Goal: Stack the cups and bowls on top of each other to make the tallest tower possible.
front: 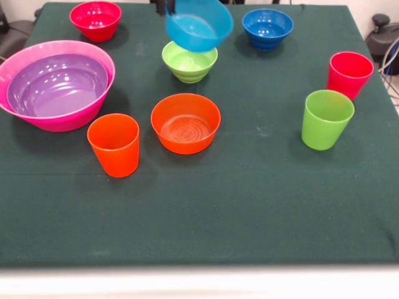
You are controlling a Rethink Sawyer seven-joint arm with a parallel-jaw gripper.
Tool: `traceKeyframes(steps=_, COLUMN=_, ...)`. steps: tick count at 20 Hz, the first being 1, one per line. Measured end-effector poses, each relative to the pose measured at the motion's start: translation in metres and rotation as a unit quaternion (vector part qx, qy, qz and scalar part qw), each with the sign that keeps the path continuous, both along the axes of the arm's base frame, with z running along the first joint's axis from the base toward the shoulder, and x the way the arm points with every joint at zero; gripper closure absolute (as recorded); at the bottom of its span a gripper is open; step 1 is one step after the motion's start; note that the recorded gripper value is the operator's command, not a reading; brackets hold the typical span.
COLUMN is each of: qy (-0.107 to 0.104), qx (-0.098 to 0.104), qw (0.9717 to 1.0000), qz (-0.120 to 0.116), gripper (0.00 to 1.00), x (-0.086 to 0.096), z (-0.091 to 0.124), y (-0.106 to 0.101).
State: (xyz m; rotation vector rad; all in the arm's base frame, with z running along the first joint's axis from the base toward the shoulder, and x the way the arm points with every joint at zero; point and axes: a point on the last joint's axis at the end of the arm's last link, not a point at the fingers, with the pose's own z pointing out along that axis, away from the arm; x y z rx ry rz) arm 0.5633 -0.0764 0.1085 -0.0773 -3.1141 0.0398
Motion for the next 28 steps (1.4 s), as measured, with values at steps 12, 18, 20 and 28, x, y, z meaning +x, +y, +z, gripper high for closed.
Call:
traceKeyframes(steps=12, qy=-0.005, qx=-0.021, qw=0.9985, qz=0.051, gripper=1.00, x=0.002, z=-0.009, y=-0.085)
traceKeyframes(steps=18, qy=-0.012, qx=-0.023, qw=0.9945, qz=0.101, gripper=1.00, x=0.000, z=-0.025, y=-0.122)
traceKeyframes(steps=20, qy=-0.014, qx=-0.022, qw=0.9927, qz=0.118, gripper=1.00, x=-0.002, z=-0.030, y=-0.135)
traceKeyframes(steps=28, qy=-0.023, qx=-0.020, qw=0.9896, qz=0.140, gripper=1.00, x=-0.004, z=-0.038, y=-0.161)
